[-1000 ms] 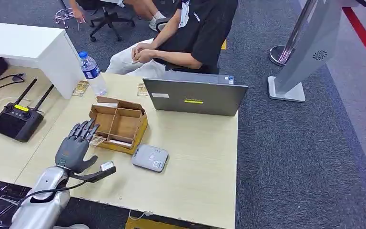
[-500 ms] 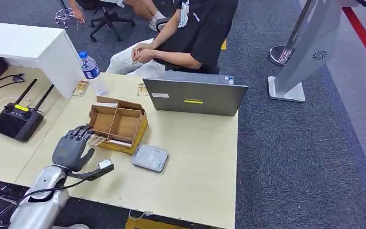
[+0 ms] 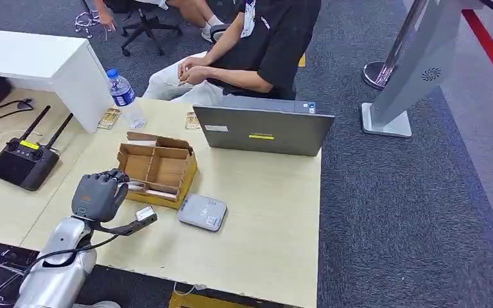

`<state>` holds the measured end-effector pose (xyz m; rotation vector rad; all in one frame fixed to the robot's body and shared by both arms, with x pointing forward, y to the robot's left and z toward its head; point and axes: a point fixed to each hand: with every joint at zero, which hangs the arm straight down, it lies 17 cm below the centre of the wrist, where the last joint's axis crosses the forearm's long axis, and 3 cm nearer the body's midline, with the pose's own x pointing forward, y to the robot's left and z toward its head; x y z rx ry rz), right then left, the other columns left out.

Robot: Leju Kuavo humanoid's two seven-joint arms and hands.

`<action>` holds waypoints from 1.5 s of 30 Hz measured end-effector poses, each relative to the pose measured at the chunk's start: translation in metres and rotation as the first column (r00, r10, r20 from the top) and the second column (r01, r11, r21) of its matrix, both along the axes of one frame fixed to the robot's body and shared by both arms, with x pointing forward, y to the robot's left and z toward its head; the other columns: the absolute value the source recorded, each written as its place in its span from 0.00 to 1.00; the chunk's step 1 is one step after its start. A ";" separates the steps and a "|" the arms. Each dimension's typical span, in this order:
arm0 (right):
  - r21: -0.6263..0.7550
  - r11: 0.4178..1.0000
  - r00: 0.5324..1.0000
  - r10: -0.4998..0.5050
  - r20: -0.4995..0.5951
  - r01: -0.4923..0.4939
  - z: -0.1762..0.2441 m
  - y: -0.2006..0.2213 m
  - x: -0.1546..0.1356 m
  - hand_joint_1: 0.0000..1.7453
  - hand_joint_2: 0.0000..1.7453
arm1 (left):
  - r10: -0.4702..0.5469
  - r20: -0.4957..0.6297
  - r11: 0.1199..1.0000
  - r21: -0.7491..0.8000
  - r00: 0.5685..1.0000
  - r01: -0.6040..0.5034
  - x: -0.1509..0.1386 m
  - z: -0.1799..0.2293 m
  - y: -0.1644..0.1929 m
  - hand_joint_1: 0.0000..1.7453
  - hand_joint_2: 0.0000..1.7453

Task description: Pass the card to the sensor for recognition and then transmit it.

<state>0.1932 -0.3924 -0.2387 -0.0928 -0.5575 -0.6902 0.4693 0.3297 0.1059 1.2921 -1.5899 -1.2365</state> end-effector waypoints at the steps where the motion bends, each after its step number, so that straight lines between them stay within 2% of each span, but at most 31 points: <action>1: 0.000 1.000 1.000 0.000 0.000 0.000 0.000 0.000 0.000 0.00 1.00 | -0.008 0.027 1.000 -0.009 1.000 0.009 0.001 0.010 -0.006 1.00 1.00; 6: 0.002 1.000 1.000 0.011 -0.006 -0.011 -0.001 0.002 0.000 0.00 1.00 | -0.045 0.159 0.998 -0.042 0.986 0.053 0.008 0.072 -0.032 1.00 1.00; 13: 0.007 0.999 0.999 0.040 -0.010 -0.040 0.001 0.006 0.010 0.00 1.00 | -0.051 0.292 0.997 -0.047 0.955 0.068 0.038 0.166 -0.041 1.00 1.00; 20: 0.004 0.997 0.997 0.078 -0.007 -0.078 0.004 0.010 0.021 0.00 1.00 | -0.038 0.337 0.997 -0.054 0.941 0.059 0.061 0.211 -0.036 1.00 1.00; 29: 0.003 0.996 0.996 0.094 -0.010 -0.094 0.004 0.011 0.023 0.00 1.00 | -0.033 0.338 0.997 -0.050 0.941 0.053 0.069 0.216 -0.035 1.00 1.00; 30: 0.003 0.996 0.996 0.094 -0.010 -0.094 0.004 0.011 0.022 0.00 1.00 | -0.033 0.335 0.997 -0.050 0.942 0.052 0.069 0.215 -0.035 0.00 1.00; 37: 0.002 0.996 0.996 0.093 -0.010 -0.093 0.004 0.011 0.022 0.00 1.00 | -0.017 0.378 0.991 -0.120 0.926 0.067 0.060 0.216 -0.032 0.00 1.00; 40: 0.000 0.996 0.996 0.090 -0.012 -0.090 0.004 0.010 0.021 0.00 1.00 | -0.005 0.444 0.985 -0.150 0.896 0.080 0.039 0.219 -0.033 0.00 1.00; 42: 0.001 0.996 0.996 0.084 -0.013 -0.084 0.004 0.010 0.021 0.00 1.00 | 0.004 0.509 0.976 -0.189 0.860 0.107 0.018 0.226 -0.032 0.00 1.00; 45: 0.003 0.997 0.997 0.072 -0.014 -0.072 0.003 0.009 0.019 0.00 1.00 | 0.066 0.578 0.932 -0.326 0.813 0.156 -0.015 0.233 -0.012 0.00 1.00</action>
